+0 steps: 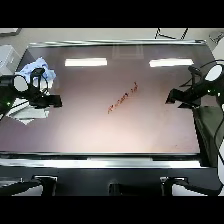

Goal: Fold the clothes and pants, and hang the long-sleeved shirts on hangers.

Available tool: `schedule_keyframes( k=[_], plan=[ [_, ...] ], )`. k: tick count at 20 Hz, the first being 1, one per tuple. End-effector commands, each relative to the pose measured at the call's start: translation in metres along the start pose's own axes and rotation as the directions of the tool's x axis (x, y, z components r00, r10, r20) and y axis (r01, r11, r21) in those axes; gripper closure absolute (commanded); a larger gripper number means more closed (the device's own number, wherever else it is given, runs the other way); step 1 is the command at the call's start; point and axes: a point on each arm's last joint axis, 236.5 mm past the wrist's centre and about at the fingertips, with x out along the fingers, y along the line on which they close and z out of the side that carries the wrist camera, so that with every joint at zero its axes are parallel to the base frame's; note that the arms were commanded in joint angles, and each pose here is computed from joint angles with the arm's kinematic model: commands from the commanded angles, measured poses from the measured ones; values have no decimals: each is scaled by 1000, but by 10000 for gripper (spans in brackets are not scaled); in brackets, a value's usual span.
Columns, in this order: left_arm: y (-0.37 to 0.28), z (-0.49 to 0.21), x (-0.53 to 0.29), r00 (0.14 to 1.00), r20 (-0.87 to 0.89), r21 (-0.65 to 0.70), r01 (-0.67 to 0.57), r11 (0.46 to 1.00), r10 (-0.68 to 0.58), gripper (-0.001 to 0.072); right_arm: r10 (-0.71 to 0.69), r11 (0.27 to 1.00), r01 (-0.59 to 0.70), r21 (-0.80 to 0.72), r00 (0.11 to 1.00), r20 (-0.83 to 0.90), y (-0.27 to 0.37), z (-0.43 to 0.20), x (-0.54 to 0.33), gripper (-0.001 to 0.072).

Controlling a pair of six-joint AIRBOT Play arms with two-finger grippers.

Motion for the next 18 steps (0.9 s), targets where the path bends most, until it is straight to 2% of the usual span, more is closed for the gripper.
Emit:
schedule_keyframes(
  k=[1,15,18],
  plan=[
    [0,0,0,1000,1,0,0,1000,0,-11,0,1000,0,-1,1000,-2,0,0,0,15],
    [0,1,0,1000,4,-5,2,1000,-1,-11,4,1000,-4,0,1000,-2,1,0,0,15],
    [-5,20,5,997,73,-25,22,999,-20,-11,4,1000,-4,0,1000,2,1,1,0,15]
  ],
)
